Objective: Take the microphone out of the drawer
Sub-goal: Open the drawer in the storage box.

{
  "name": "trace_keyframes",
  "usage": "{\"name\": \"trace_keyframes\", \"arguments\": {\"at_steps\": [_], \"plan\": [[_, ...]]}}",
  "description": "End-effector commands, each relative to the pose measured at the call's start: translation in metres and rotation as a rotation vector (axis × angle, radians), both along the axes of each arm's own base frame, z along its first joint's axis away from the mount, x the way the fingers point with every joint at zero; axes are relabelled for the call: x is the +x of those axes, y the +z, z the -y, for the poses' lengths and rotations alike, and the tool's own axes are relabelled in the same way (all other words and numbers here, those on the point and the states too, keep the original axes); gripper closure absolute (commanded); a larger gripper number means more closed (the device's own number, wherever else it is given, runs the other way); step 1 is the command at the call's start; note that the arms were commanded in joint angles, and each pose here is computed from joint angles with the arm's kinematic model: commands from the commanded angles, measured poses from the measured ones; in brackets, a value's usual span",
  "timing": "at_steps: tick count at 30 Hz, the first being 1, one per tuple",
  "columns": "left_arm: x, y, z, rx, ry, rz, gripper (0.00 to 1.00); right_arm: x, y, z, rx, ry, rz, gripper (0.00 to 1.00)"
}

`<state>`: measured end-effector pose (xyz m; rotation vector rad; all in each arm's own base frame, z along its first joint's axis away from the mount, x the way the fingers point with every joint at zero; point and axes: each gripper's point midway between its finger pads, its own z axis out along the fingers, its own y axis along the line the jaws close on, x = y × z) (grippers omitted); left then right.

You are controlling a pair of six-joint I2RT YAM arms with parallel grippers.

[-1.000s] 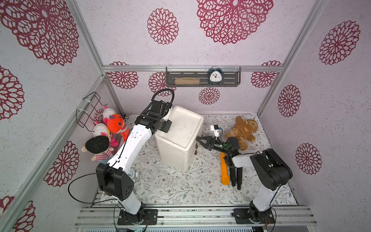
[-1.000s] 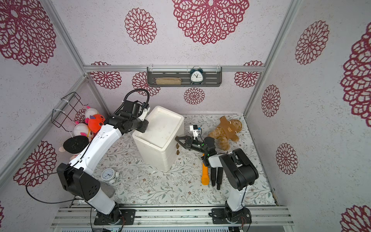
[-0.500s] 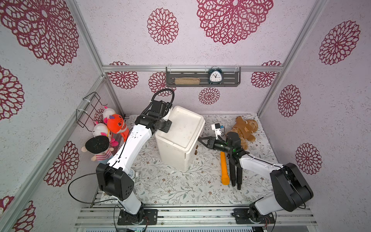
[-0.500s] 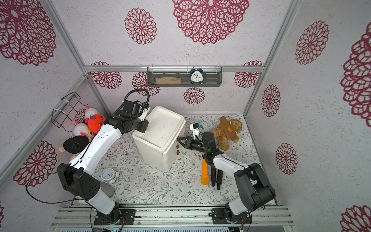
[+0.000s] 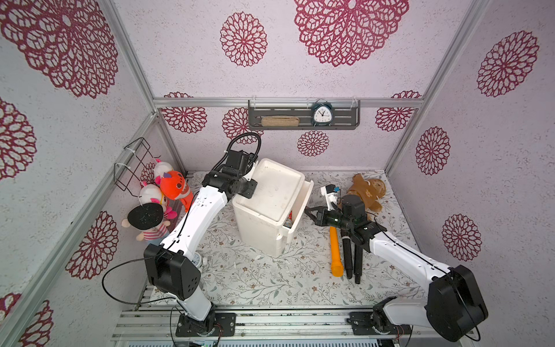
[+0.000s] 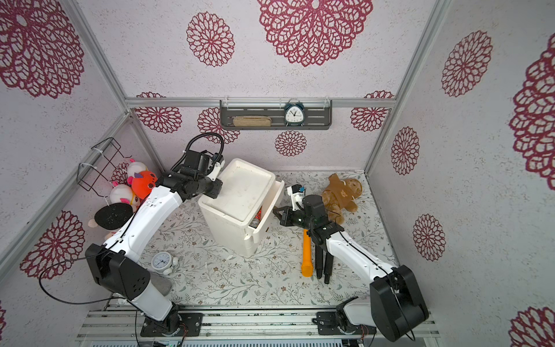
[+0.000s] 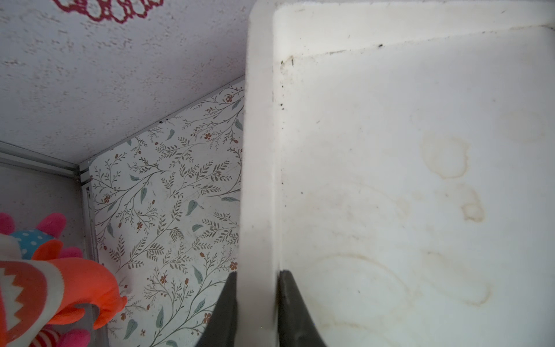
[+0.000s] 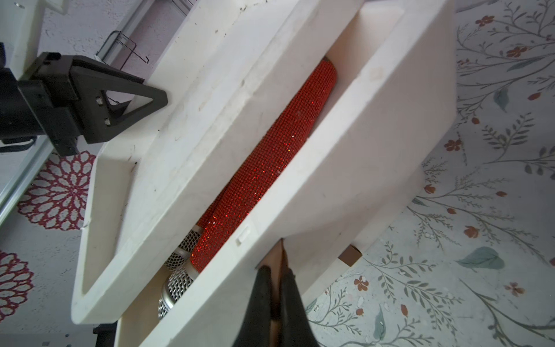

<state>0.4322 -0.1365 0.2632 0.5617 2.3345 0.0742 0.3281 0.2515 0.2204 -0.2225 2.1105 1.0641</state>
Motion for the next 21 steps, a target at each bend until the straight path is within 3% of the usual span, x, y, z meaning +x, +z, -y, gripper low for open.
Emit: {"name": "trace_keyframes", "arguments": {"at_steps": [1,21], "plan": [[-0.009,-0.052,0.001,0.121,-0.036,-0.14,0.99,-0.013,-0.055,0.032,-0.197,-0.076,-0.138,1.0],[-0.01,-0.051,-0.001,0.124,-0.03,-0.136,0.99,-0.042,-0.057,0.082,-0.305,-0.155,-0.144,1.0]]}}
